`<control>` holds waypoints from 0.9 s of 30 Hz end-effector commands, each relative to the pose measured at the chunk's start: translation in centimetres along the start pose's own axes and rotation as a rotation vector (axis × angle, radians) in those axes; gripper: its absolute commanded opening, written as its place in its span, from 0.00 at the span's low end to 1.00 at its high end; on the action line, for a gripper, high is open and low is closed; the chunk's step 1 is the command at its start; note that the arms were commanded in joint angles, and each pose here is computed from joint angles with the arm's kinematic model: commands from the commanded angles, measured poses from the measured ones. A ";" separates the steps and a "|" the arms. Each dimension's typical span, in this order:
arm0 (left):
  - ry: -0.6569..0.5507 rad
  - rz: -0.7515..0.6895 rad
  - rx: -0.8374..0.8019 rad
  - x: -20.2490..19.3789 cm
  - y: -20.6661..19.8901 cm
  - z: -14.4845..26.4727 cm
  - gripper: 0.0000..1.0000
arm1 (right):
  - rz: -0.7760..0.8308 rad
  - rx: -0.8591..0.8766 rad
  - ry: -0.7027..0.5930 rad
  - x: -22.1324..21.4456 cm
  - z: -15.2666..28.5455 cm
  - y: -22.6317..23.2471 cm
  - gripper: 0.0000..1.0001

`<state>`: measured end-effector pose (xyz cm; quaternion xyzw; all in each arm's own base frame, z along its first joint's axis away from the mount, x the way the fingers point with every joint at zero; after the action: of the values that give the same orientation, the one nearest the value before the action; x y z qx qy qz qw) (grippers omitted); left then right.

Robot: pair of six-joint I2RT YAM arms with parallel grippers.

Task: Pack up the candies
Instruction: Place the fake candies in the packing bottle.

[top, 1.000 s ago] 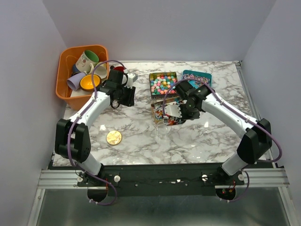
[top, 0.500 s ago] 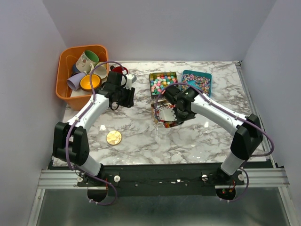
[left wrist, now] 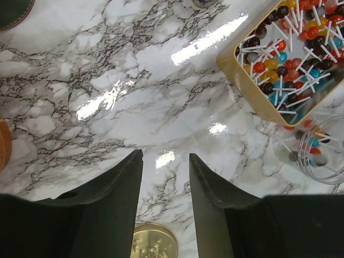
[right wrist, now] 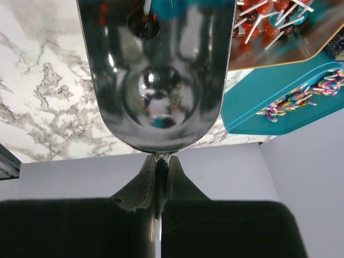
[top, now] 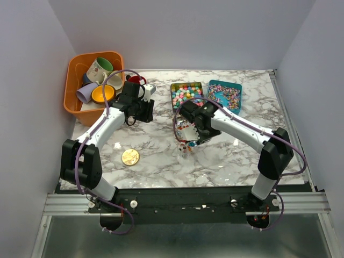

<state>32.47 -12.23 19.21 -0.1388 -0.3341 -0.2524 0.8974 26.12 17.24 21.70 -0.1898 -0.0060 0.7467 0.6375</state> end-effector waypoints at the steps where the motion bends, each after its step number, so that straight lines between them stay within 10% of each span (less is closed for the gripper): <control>1: -0.050 0.003 0.021 1.1 0.2 0.9 0.50 | 0.072 -0.040 0.084 -0.1 1.3 0.1 0.01; 14: -0.073 0.013 0.007 1.7 -0.1 1.5 0.55 | 0.091 -0.077 0.153 -0.3 2.9 0.8 0.01; 27: -0.242 0.048 -0.450 2.5 -4.3 4.0 0.56 | -0.312 -0.002 -0.375 1.1 3.9 -2.3 0.01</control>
<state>30.53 -13.37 22.22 -0.2623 -0.3667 -0.2575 0.8547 27.23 18.93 26.62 -0.1186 -0.1280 0.6728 0.7190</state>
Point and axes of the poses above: each gripper's point midway between its finger pads, its own z axis back along the fingers, its own y axis along the line the jaws close on, x = y × z, the point moved 7 cm from there along z, back along the fingers, and after that the axes turned 8 degrees about -z, right-handed, at the moved point
